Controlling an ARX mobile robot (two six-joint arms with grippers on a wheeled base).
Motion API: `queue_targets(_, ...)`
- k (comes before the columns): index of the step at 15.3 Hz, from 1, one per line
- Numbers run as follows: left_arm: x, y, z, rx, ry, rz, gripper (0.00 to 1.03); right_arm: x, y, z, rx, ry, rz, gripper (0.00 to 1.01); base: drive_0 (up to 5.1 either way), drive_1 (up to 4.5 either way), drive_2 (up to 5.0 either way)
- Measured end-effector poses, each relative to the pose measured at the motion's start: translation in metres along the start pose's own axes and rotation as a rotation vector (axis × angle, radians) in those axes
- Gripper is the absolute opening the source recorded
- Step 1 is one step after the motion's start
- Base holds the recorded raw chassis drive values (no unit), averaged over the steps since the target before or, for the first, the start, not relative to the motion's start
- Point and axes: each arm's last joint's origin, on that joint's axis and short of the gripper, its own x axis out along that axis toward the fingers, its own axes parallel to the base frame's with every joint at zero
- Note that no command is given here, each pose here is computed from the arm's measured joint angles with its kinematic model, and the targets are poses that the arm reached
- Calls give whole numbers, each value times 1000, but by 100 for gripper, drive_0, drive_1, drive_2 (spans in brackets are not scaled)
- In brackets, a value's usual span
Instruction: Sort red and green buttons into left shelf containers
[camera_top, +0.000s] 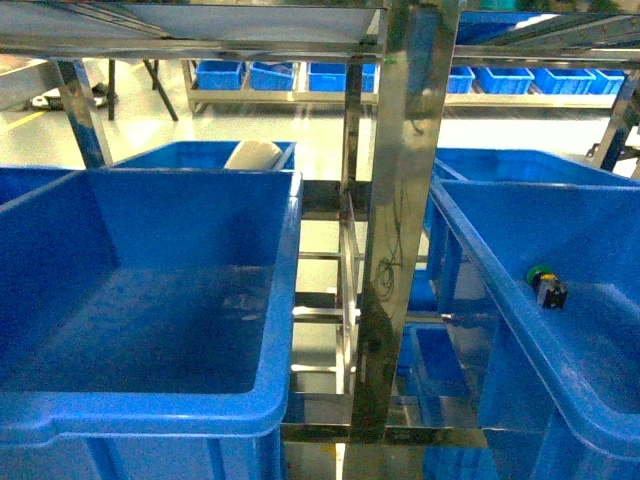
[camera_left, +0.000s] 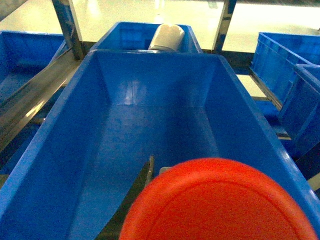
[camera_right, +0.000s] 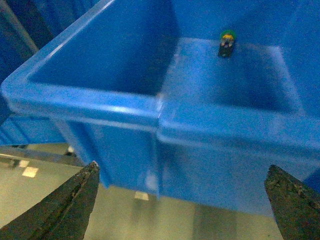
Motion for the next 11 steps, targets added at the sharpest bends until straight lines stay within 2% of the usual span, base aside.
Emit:
queue_targets(1,0,0,0,0,0,0,26,-12,3,-13,30,12,18,98,0,0,0)
queue_targets(2,0,0,0,0,0,0,26,-22,5,-17,16,-12,30,98,0,0,0)
queue_targets(3,0,0,0,0,0,0,26,-34,6,-10,-38,-95,-6,98,0,0,0)
queue_targets(4,0,0,0,0,0,0,26,-38,7,-5,-75,-128,-12,98,0,0,0)
queue_targets(7,2,-1,-2,3,15,23,26,-38,7,-6,-80,-112,-9,98,0,0,0)
queue_targets(9,14,-2,-3,-13,42,26,26,-38,7,-6,-83,-111,-8,98,0,0,0)
queue_targets(11,34,-4,5,-19,56,11,26,-38,7,-6,-83,-111,-9,98,0,0,0)
